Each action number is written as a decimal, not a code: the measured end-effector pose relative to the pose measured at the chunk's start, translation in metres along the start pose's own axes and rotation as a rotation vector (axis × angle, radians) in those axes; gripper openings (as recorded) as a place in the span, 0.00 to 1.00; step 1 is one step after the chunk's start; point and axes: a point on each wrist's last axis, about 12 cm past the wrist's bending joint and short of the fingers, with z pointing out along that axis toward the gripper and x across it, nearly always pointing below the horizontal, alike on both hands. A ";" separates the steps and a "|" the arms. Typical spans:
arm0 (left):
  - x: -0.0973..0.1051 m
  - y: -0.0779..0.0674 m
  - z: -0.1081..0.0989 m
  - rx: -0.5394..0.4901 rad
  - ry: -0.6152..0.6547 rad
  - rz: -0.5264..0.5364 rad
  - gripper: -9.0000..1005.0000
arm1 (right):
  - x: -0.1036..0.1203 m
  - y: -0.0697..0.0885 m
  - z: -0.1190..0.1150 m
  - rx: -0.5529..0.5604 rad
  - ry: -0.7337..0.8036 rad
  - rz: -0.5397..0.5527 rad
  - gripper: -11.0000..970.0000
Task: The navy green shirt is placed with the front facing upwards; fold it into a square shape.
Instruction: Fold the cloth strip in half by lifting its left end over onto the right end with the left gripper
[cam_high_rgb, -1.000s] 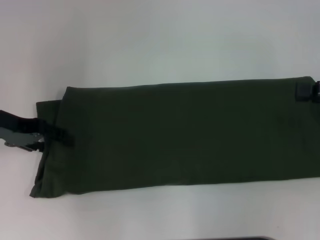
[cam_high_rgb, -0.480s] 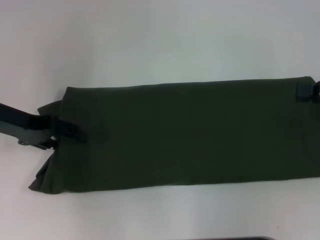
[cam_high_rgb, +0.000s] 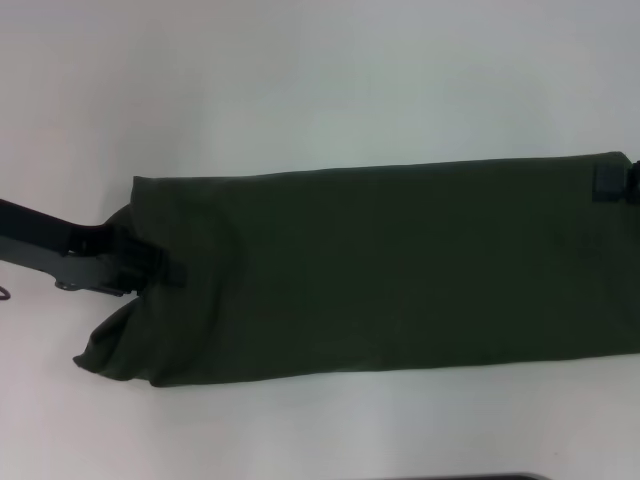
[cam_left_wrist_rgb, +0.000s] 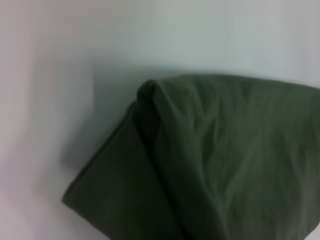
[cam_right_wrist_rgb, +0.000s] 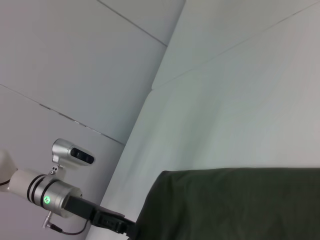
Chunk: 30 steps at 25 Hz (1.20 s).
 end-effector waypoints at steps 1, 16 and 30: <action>0.000 -0.001 0.000 0.005 0.001 0.002 0.64 | 0.000 0.000 0.000 0.000 0.000 0.000 0.86; -0.003 -0.001 0.000 -0.010 -0.009 -0.010 0.06 | -0.003 0.002 -0.001 -0.003 0.004 0.004 0.86; -0.004 0.011 -0.028 -0.042 -0.045 -0.022 0.05 | -0.005 0.002 -0.001 -0.004 0.002 0.006 0.86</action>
